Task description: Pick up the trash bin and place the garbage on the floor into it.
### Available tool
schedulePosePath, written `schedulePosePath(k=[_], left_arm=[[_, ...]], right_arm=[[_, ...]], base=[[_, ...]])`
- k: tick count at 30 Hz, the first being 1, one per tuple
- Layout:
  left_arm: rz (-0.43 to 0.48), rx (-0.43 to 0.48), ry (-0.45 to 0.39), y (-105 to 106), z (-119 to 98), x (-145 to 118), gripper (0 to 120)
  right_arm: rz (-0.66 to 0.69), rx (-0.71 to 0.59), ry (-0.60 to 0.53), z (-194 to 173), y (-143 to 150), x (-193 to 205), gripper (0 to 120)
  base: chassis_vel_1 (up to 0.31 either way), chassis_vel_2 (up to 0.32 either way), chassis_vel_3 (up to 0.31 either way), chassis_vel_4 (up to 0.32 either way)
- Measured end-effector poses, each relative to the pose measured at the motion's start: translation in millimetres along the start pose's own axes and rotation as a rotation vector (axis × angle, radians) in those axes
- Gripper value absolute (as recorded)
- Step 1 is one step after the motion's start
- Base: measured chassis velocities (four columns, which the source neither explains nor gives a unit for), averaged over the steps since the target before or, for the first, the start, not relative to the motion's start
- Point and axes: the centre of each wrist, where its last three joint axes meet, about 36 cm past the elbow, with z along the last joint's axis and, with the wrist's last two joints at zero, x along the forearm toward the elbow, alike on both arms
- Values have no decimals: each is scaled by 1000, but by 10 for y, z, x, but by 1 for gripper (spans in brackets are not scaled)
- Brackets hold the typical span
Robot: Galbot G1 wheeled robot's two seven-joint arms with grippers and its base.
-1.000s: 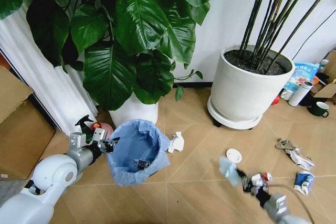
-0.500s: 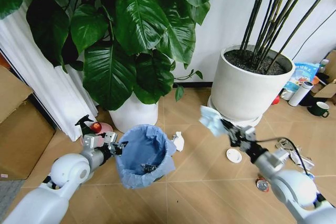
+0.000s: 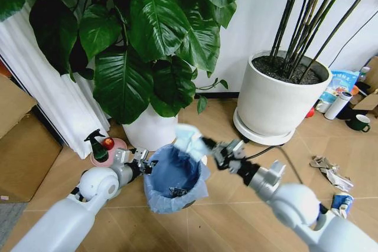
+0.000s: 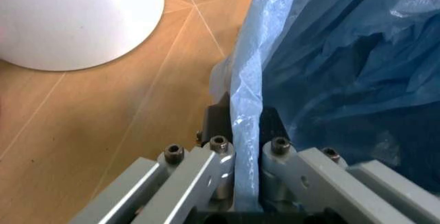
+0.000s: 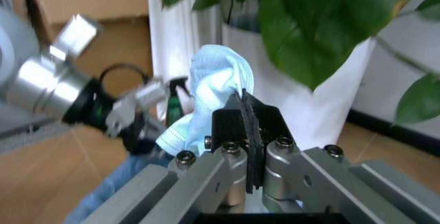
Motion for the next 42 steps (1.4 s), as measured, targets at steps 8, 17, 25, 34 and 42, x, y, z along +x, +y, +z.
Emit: schedulePosePath(k=[8,17,25,34,42], left_arm=[[-12,-2,-5,40,-7,60,0],[-21,6,-13,76,-20,90,0],[-57,35,-40,222,-52,177,0],[-103,39,-41,467,-44,297,0],[-92,18,-69,434,-144,423,0]], right_arm=[[10,-6,37,131,73,-101,18],[11,1,37,150,31,-220,51],[139,-21,-13,61,-72,-249,77],[363,-42,62,301,-692,-93,100],[420,-150,254,994,-947,-121,100]], base=[[0,0,0,0],[0,0,0,0],[0,0,0,0],[0,0,0,0],[0,0,0,0]])
